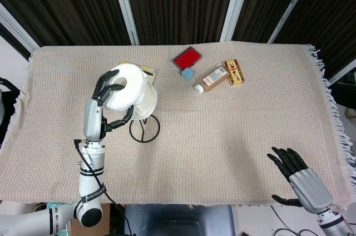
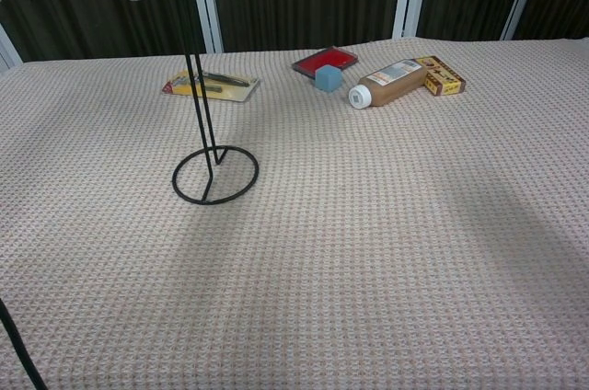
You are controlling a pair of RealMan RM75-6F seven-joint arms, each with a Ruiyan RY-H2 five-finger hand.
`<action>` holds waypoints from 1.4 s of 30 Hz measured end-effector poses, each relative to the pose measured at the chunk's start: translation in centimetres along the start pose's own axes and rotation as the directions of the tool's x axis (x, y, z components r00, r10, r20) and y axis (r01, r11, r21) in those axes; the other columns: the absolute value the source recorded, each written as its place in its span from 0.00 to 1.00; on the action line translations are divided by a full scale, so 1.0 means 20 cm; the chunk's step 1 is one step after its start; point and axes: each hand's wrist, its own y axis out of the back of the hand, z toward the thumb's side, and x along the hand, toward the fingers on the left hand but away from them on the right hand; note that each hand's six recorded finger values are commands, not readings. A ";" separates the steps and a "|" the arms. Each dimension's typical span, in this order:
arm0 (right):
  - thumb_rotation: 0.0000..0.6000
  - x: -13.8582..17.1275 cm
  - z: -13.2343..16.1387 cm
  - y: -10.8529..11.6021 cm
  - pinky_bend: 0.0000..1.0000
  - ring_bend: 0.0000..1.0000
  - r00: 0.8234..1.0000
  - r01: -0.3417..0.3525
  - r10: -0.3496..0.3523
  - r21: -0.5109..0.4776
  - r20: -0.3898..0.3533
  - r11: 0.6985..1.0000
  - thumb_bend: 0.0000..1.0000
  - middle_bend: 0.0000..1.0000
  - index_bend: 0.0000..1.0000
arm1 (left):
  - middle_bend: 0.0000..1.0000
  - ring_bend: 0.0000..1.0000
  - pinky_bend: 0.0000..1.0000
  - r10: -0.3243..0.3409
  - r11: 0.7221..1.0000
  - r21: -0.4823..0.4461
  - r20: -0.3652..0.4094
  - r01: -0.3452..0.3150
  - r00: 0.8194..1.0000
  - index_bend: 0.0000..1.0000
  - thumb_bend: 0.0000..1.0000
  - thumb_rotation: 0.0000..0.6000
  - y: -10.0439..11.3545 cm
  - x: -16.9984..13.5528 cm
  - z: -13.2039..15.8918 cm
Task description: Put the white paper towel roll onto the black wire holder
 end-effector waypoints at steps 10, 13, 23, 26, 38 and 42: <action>1.00 0.00 0.00 -0.01 0.00 0.00 1.000 -0.004 0.004 0.003 -0.001 1.000 0.06 0.00 0.00 | 0.75 0.75 1.00 -0.024 0.999 0.028 -0.014 0.024 1.000 0.68 0.78 1.00 -0.03 -0.01 -0.05; 1.00 0.00 0.00 -0.01 0.00 0.00 1.000 -0.004 0.004 0.003 0.000 1.000 0.06 0.00 0.00 | 0.69 0.68 0.91 -0.037 0.998 0.042 -0.012 0.037 0.999 0.63 0.73 1.00 -0.05 -0.02 -0.06; 1.00 0.00 0.00 0.00 0.00 0.00 1.000 -0.004 0.004 0.002 -0.001 1.000 0.06 0.00 0.00 | 0.00 0.00 0.04 -0.128 0.984 0.130 0.031 0.122 0.991 0.00 0.44 1.00 -0.10 -0.04 -0.07; 1.00 0.00 0.00 -0.01 0.00 0.00 1.000 -0.006 0.006 0.002 -0.001 1.000 0.06 0.00 0.00 | 0.00 0.00 0.02 -0.136 0.980 0.150 0.040 0.128 0.990 0.00 0.42 1.00 -0.10 -0.04 -0.08; 1.00 0.01 0.01 0.00 0.00 0.00 1.000 -0.003 0.003 0.002 -0.006 1.000 0.06 0.00 0.00 | 0.00 0.00 0.02 -0.177 0.975 0.145 0.045 0.169 0.983 0.00 0.40 1.00 -0.07 -0.08 -0.05; 1.00 0.01 0.01 -0.01 0.00 0.00 1.000 -0.005 0.005 0.003 -0.006 1.000 0.06 0.00 0.00 | 0.00 0.00 0.01 -0.202 0.964 0.185 0.044 0.190 0.978 0.00 0.41 1.00 0.01 -0.17 -0.08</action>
